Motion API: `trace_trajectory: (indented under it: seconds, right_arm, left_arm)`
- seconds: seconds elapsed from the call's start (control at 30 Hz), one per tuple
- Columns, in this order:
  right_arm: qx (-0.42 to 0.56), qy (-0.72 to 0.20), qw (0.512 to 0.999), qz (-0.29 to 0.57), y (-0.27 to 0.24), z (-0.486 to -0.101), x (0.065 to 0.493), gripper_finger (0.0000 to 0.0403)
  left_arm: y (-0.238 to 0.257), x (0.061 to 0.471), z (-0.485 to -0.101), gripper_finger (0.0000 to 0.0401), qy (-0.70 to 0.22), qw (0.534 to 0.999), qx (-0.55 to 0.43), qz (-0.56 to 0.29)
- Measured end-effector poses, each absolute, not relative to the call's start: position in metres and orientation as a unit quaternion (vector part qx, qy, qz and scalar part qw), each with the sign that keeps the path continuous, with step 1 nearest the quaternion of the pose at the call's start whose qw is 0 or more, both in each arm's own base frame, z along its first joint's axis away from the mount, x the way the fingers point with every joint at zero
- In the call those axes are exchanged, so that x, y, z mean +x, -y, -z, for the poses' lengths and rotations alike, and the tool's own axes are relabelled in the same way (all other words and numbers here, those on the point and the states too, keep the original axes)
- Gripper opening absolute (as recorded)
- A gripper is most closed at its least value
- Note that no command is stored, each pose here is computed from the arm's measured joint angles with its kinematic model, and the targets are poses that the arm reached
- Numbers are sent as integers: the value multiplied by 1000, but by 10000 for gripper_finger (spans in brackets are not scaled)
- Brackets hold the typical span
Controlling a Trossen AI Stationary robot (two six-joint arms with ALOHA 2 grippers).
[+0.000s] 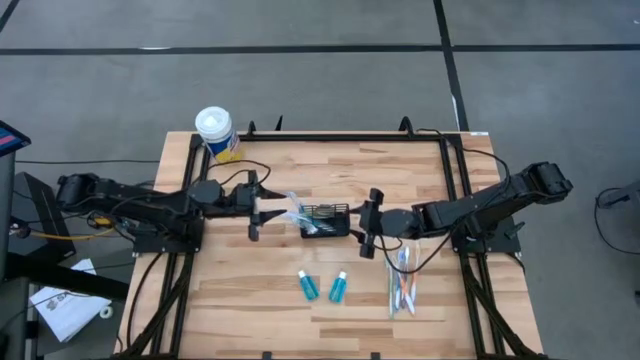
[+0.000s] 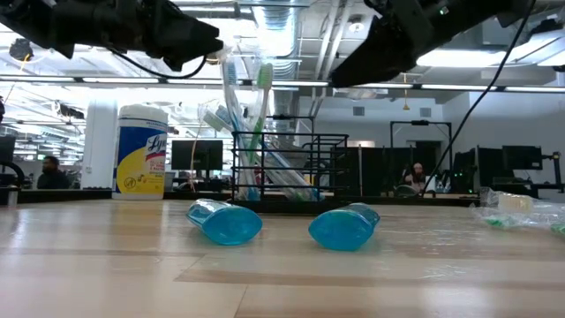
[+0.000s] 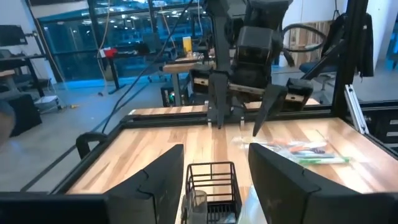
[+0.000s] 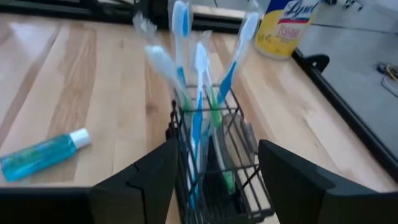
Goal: Pick & Place toothbrushing station
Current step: Adjust toothbrushes inside the mesh
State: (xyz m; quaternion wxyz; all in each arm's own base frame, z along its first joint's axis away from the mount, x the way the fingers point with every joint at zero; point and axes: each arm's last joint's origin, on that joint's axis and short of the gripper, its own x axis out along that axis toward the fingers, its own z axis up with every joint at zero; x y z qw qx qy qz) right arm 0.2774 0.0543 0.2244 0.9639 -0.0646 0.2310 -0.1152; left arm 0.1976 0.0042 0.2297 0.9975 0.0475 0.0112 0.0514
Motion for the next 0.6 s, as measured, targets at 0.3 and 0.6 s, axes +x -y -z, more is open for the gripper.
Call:
trace_trajectory:
  seconds: [0.3,0.6]
  right_arm:
    - [-58,-196,970,130,-45,-231,282,214]
    - [-48,-217,970,97,-40,-206,300,214]
  left_arm:
    - [-1,193,-225,176,-50,997,40,-47]
    - [0,190,-226,176,-50,997,40,-44]
